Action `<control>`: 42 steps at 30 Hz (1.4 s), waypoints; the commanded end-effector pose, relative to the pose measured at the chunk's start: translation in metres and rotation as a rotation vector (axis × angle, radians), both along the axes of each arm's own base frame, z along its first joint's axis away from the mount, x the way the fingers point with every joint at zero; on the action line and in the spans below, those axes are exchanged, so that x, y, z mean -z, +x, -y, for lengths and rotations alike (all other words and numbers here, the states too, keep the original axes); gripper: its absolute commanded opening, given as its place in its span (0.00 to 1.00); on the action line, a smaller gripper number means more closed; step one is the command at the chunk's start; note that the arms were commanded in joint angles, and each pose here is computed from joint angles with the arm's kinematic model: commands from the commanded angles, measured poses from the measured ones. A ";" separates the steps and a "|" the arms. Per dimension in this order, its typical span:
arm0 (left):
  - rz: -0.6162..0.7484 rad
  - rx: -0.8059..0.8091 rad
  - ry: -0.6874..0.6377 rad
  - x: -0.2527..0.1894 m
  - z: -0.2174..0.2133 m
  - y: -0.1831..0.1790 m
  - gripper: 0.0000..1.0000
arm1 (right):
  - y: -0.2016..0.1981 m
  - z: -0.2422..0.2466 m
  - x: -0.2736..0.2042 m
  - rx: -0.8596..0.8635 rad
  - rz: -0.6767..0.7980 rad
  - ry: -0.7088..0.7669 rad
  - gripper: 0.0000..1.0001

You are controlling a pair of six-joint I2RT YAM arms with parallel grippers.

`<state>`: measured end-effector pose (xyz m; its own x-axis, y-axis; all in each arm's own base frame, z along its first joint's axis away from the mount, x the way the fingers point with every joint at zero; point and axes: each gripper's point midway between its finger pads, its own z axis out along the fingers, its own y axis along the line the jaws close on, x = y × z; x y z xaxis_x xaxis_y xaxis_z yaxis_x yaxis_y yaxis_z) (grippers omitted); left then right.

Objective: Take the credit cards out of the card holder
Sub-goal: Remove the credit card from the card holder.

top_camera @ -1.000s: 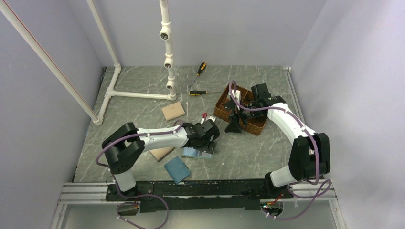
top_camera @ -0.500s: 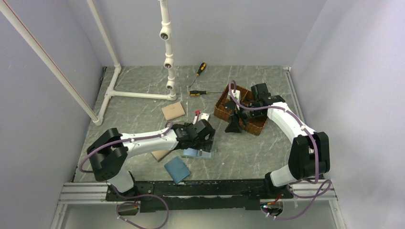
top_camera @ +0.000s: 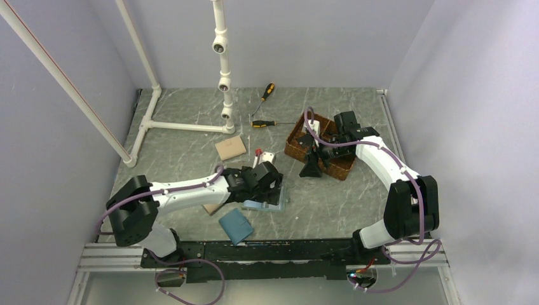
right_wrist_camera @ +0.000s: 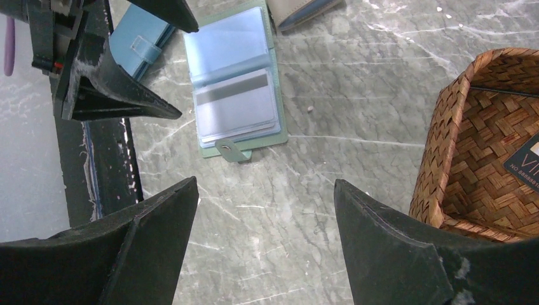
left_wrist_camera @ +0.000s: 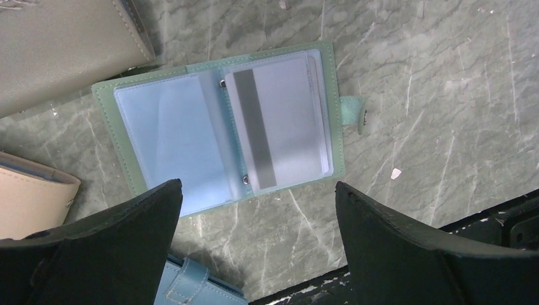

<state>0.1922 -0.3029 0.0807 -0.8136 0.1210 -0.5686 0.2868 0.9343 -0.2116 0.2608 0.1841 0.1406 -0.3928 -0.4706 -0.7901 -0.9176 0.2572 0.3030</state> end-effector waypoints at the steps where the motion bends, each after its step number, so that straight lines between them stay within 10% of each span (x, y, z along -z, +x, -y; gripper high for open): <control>1: 0.032 -0.001 0.043 -0.010 0.014 0.004 0.95 | 0.010 -0.002 -0.019 -0.016 0.083 0.017 0.81; 24: 0.046 0.035 0.252 0.035 0.026 0.010 0.90 | 0.007 -0.004 -0.006 -0.054 0.084 -0.058 0.81; 42: 0.061 0.126 -0.022 0.020 -0.001 -0.030 0.88 | 0.008 0.025 0.008 -0.035 0.092 -0.073 0.79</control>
